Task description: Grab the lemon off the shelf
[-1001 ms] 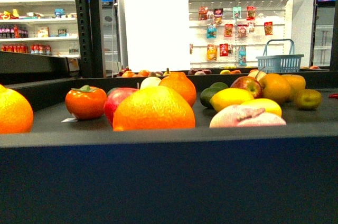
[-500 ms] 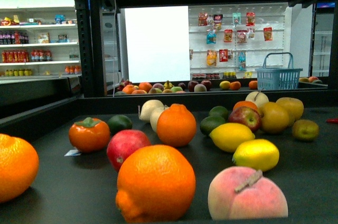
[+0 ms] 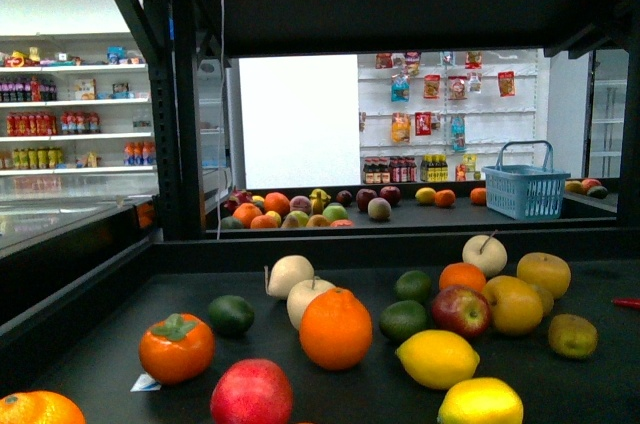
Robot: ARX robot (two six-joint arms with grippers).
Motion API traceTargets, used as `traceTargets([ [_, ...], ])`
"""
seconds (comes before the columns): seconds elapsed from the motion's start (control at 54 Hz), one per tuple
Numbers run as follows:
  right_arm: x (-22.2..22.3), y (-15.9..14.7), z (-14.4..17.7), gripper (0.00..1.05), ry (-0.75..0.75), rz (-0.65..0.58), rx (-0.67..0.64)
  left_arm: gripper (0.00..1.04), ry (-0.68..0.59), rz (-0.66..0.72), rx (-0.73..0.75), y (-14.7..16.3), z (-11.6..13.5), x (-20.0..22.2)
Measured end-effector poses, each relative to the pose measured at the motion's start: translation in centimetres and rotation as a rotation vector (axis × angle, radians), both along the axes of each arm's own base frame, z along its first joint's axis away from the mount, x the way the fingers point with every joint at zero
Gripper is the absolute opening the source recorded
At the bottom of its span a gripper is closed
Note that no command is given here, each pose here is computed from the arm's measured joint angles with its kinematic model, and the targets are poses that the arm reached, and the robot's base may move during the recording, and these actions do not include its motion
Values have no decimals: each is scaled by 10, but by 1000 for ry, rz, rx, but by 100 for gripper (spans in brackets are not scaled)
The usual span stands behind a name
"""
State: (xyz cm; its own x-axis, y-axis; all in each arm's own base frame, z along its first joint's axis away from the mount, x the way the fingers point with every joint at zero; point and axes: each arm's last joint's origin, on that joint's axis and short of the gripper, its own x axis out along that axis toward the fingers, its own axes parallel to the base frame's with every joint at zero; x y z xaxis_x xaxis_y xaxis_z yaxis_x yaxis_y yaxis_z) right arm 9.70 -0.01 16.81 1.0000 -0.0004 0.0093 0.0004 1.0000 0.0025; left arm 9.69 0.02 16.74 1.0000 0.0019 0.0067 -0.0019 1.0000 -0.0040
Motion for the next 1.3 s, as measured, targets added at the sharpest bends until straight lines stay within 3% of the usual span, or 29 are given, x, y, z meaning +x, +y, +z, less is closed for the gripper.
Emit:
traceTargets([
  [0.926,0,0,0,102,-1,-1,0,97,7,-7,-10,0,0,0],
  [1.019,0,0,0,102,-1,0,0,97,120,-43,-213,2,-1,5],
  [1.075,0,0,0,102,-1,-1,0,97,127,-31,-366,8,8,12],
  [1.297,0,0,0,102,-1,-1,0,97,74,30,-875,70,87,65],
])
